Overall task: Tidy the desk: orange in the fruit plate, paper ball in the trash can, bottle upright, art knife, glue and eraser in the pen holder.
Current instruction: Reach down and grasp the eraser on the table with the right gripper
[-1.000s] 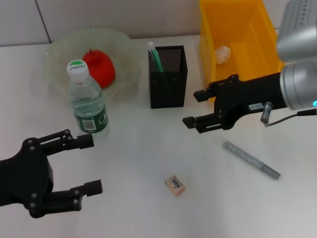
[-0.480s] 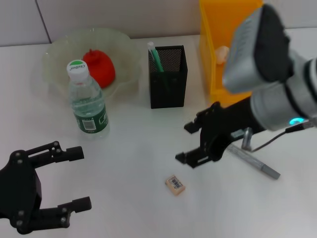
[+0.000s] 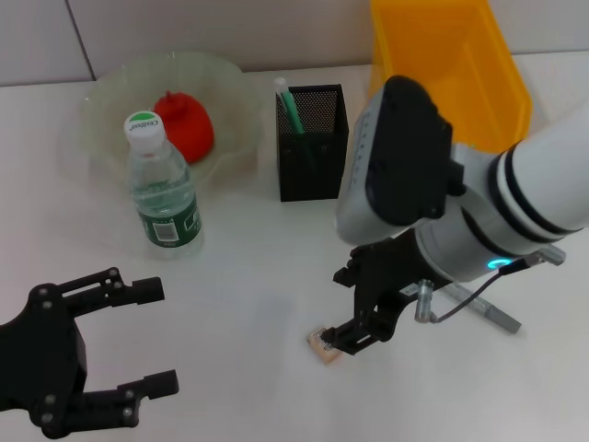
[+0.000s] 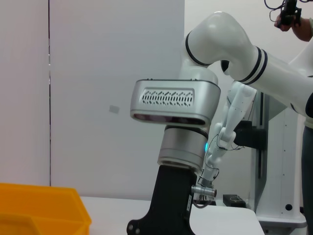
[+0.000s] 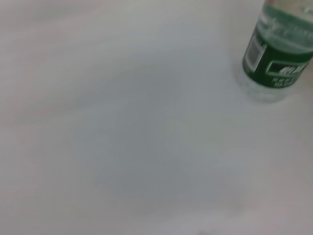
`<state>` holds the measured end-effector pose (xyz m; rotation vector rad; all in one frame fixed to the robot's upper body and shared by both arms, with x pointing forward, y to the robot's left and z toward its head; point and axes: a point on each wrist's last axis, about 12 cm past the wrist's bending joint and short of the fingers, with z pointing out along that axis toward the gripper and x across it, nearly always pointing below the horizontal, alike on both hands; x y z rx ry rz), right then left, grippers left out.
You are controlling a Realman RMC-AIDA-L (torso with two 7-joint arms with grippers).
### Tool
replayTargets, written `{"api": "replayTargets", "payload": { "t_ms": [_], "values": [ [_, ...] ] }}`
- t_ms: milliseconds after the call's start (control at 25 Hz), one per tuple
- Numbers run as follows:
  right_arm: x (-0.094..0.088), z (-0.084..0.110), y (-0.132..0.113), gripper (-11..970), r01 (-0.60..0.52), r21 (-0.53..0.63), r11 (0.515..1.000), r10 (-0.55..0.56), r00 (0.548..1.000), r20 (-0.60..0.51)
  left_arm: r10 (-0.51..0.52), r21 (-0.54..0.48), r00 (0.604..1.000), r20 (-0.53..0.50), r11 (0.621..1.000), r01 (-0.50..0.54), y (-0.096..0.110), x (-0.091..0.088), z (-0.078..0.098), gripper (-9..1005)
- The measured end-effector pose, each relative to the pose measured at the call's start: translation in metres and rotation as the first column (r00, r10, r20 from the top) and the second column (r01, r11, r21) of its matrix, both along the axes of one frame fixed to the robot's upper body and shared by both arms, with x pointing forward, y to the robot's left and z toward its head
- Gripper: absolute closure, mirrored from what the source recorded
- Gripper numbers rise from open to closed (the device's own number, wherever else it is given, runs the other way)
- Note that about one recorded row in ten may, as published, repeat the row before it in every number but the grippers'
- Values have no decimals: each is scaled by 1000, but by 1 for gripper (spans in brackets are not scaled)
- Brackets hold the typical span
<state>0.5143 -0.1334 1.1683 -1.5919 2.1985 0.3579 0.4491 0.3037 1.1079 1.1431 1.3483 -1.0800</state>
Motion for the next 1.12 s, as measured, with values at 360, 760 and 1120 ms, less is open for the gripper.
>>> {"api": "replayTargets", "payload": {
  "t_ms": [360,760,1120],
  "values": [
    [-1,-9,10,252,-18,-24,1000,19,1000,8,-3,-7,1000,-1,1000,3,-2,-1,-1,195],
    [4,-23,14,252,-3,-32,999,3,1000,-9,-10,1,1000,-4,1000,10,-3,0,-1,195],
    [9,-32,20,251,-11,-60,998,9,999,-31,-14,1,1000,-6,1000,14,-5,1,-1,195]
  ]
}}
